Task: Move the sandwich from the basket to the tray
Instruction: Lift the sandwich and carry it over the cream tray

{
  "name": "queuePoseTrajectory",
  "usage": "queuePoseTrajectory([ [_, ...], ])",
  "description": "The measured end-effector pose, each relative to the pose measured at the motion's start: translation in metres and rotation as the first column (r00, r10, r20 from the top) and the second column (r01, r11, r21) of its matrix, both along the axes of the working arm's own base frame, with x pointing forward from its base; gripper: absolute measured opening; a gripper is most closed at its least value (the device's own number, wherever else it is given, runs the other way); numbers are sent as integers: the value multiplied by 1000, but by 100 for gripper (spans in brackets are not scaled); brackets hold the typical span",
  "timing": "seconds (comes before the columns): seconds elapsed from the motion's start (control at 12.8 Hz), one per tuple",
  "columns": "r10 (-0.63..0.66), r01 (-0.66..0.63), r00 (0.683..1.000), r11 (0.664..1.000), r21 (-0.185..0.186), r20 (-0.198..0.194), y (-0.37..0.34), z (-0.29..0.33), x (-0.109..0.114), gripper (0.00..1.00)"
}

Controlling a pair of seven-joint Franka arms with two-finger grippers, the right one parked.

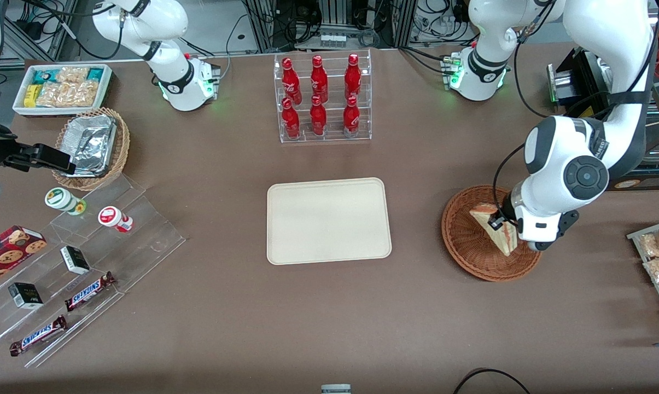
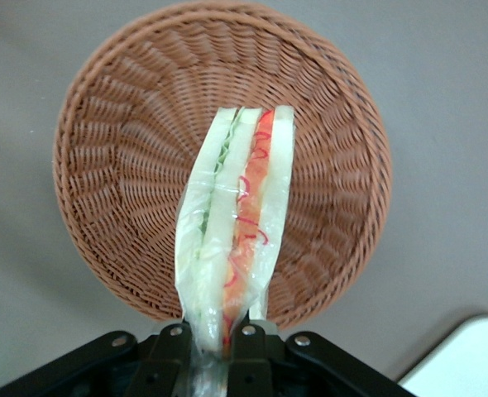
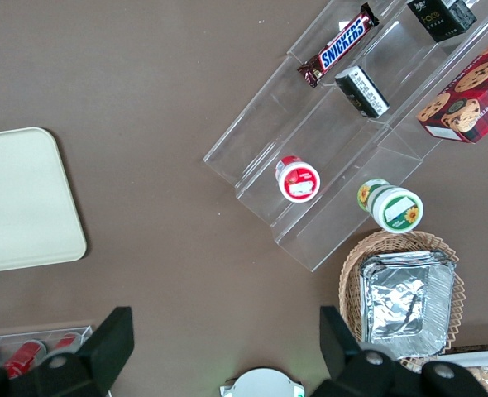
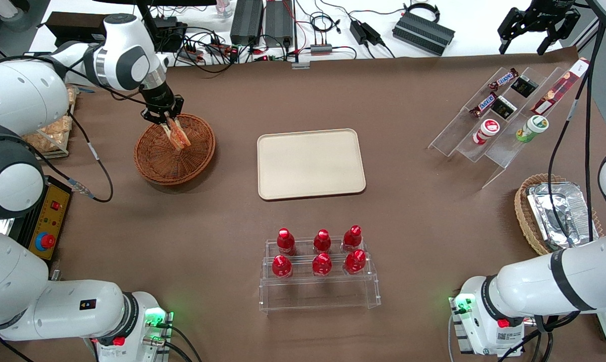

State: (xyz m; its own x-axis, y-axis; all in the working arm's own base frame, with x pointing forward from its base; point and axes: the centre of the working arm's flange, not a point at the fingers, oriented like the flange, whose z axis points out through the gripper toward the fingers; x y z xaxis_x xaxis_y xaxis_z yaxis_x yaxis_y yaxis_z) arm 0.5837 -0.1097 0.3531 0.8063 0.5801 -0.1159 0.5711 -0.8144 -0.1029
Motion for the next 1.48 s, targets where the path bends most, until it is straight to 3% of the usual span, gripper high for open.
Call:
queuePoseTrajectory([
  [0.47, -268, 265, 963, 962, -68, -38, -93, -13, -26, 15],
  [0.78, -311, 307, 950, 945, -114, -18, -175, -8, -37, 15],
  [1.32, -309, 310, 951, 950, -39, 22, -332, -48, -68, 15],
  [1.48, -295, 297, 955, 953, -52, 39, -362, -56, -72, 15],
])
